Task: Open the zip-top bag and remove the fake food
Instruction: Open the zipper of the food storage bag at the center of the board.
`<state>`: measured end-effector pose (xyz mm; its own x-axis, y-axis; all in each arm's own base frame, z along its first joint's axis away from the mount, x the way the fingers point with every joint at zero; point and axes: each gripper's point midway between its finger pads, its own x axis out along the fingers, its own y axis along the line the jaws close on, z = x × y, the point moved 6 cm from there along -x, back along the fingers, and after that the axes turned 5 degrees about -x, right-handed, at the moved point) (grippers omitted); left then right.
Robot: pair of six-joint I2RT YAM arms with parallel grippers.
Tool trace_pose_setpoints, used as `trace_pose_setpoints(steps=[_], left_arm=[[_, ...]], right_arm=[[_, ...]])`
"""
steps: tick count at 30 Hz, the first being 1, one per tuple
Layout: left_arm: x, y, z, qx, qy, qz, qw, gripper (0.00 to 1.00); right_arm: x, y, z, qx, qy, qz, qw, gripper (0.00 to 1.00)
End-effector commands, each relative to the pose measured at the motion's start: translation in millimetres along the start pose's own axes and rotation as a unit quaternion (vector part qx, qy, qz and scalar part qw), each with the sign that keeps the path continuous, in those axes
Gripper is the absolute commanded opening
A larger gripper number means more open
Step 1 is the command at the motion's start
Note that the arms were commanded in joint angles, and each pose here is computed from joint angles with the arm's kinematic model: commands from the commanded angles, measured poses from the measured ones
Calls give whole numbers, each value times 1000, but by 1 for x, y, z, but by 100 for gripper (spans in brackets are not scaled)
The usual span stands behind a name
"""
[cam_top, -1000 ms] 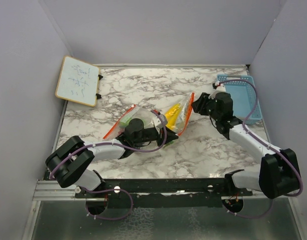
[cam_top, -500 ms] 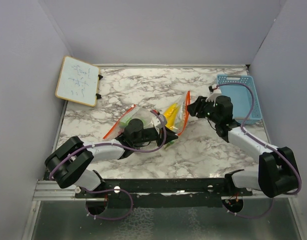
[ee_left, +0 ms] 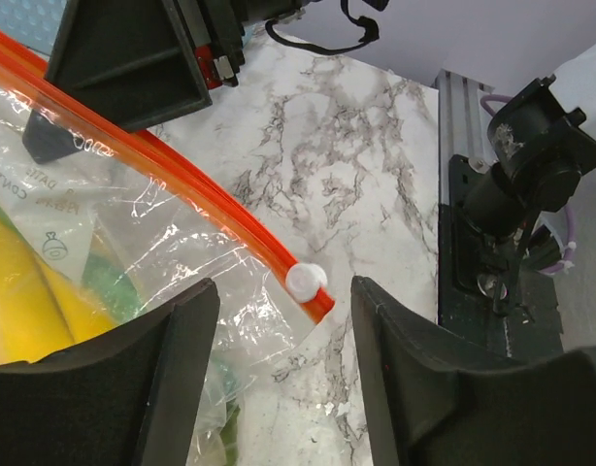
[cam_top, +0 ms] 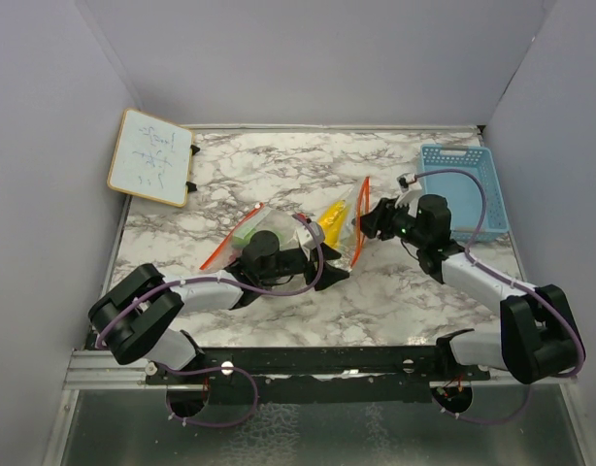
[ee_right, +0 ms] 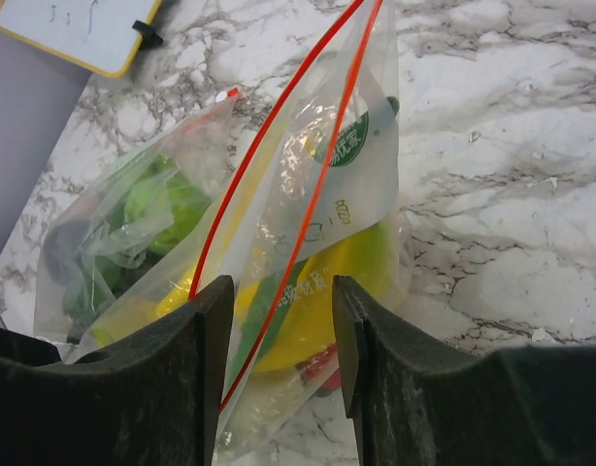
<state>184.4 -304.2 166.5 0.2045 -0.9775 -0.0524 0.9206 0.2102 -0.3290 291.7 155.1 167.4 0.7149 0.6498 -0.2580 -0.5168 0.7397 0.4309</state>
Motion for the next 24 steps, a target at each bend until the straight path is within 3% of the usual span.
trace_pose_setpoints(steps=[1, 3, 9, 15, 16, 19, 24], left_arm=[[5, -4, 11, 4, -16, -5, 1000, 67], [4, -2, 16, 6, -24, 7, 1000, 73], [11, 3, 38, 1, -38, 43, 998, 75], [19, 10, 62, -19, -45, 83, 995, 99], [20, 11, 66, -20, -50, 90, 995, 99], [21, 24, 74, -26, -59, 145, 987, 96], [28, 52, 83, -32, -49, 248, 967, 73]], right_arm=[[-1, 6, -7, -5, 5, 30, 1000, 46], [-2, 6, -9, -7, 8, 35, 999, 46], [-5, 7, -12, -10, 9, 38, 999, 47], [-8, 10, -17, -9, 9, 48, 999, 47], [-8, 11, -18, -9, 9, 50, 999, 47], [-8, 13, -21, -9, 10, 58, 998, 47], [-6, 19, -24, -12, 15, 68, 997, 47]])
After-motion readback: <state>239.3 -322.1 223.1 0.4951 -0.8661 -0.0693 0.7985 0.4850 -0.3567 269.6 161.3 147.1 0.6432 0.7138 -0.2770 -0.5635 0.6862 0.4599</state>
